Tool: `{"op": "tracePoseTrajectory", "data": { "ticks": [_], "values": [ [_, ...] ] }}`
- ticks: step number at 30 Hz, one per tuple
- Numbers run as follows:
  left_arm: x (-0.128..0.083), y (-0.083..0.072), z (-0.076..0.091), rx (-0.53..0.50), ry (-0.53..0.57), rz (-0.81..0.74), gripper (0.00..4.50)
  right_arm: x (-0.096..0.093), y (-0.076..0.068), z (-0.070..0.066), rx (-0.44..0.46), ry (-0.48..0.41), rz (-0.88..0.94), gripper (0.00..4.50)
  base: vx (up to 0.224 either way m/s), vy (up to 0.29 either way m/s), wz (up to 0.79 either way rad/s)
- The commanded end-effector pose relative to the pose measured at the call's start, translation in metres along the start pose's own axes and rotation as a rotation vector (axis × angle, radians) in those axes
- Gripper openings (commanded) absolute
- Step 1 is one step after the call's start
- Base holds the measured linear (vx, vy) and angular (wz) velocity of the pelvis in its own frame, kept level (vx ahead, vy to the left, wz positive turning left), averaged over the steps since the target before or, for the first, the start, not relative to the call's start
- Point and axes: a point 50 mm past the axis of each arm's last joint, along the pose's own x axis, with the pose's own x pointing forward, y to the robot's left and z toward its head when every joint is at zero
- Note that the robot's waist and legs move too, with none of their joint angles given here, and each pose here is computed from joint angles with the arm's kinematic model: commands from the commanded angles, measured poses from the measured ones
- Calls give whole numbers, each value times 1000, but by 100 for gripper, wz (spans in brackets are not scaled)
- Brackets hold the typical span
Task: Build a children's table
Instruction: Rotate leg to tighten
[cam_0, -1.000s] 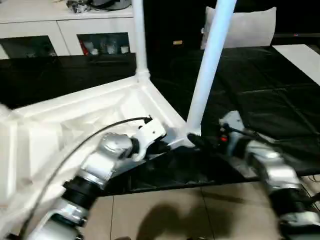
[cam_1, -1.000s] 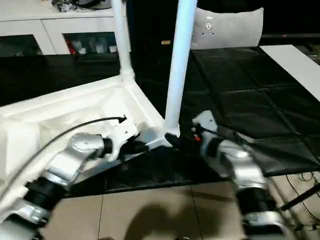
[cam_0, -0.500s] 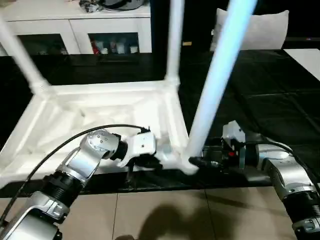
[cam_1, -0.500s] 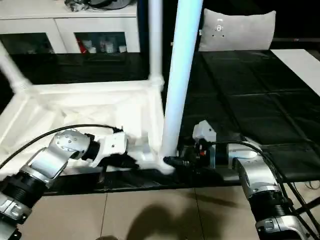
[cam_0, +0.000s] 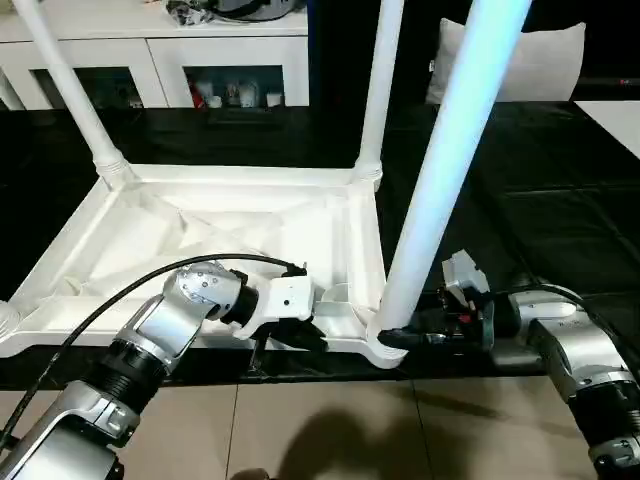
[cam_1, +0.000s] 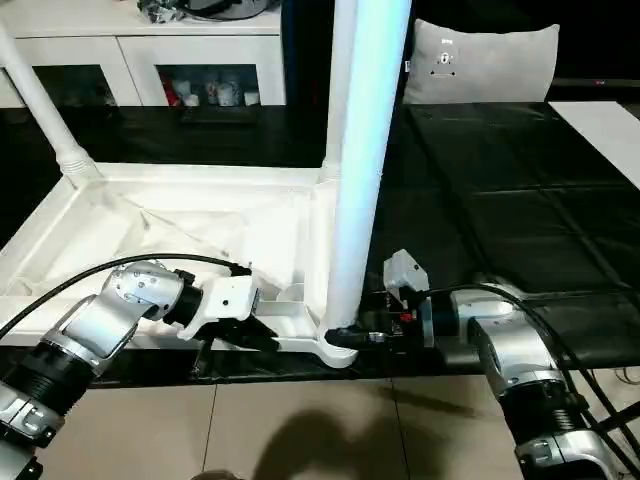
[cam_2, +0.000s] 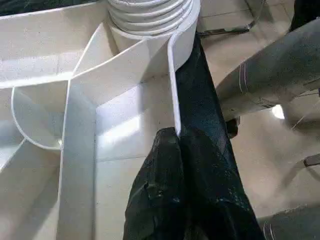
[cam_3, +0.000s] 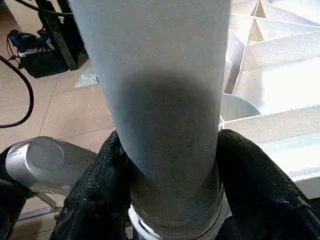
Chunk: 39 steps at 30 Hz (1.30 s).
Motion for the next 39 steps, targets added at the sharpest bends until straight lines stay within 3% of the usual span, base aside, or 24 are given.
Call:
{"op": "tracePoseTrajectory", "data": {
  "ticks": [1,8,13,17,18,19,22,23,24,28,32,36,37,39],
  "values": [
    [12,-11,-4,-25,16,-93,0,4,5,0,35,-25,55,223,0,0,0],
    [17,-10,1,-134,-59,2,0,17,5,-8,90,-29,-47,217,0,0,0],
    [27,0,11,-249,-103,212,0,38,-16,-11,221,-94,-346,215,0,0,0],
    [41,14,29,-384,-166,408,0,60,-27,-13,289,-95,-527,214,0,0,0],
    [41,14,29,-384,-166,408,0,60,-27,-13,289,-95,-527,214,0,0,0],
    [46,21,37,-425,-198,490,0,70,-34,-15,345,-94,-653,214,0,0,0],
    [50,27,44,-440,-211,546,0,79,-38,-12,358,-125,-716,214,0,0,0],
    [52,29,47,-444,-210,559,0,83,-38,-11,359,-142,-725,269,0,0,0],
    [52,30,48,-443,-206,569,0,85,-38,-10,359,-148,-736,283,0,0,0],
    [49,30,45,-431,-173,564,0,80,-40,-6,339,-175,-741,318,0,0,0],
    [39,29,30,-381,-125,551,0,54,-39,-5,249,-181,-693,349,0,0,0],
    [34,27,22,-359,-96,533,0,42,-35,-6,207,-171,-633,383,0,0,0],
    [29,25,15,-340,-75,503,0,30,-31,-6,161,-154,-573,401,0,0,0],
    [29,25,15,-340,-75,503,0,30,-31,-6,161,-154,-573,410,0,0,0]
  ]
}}
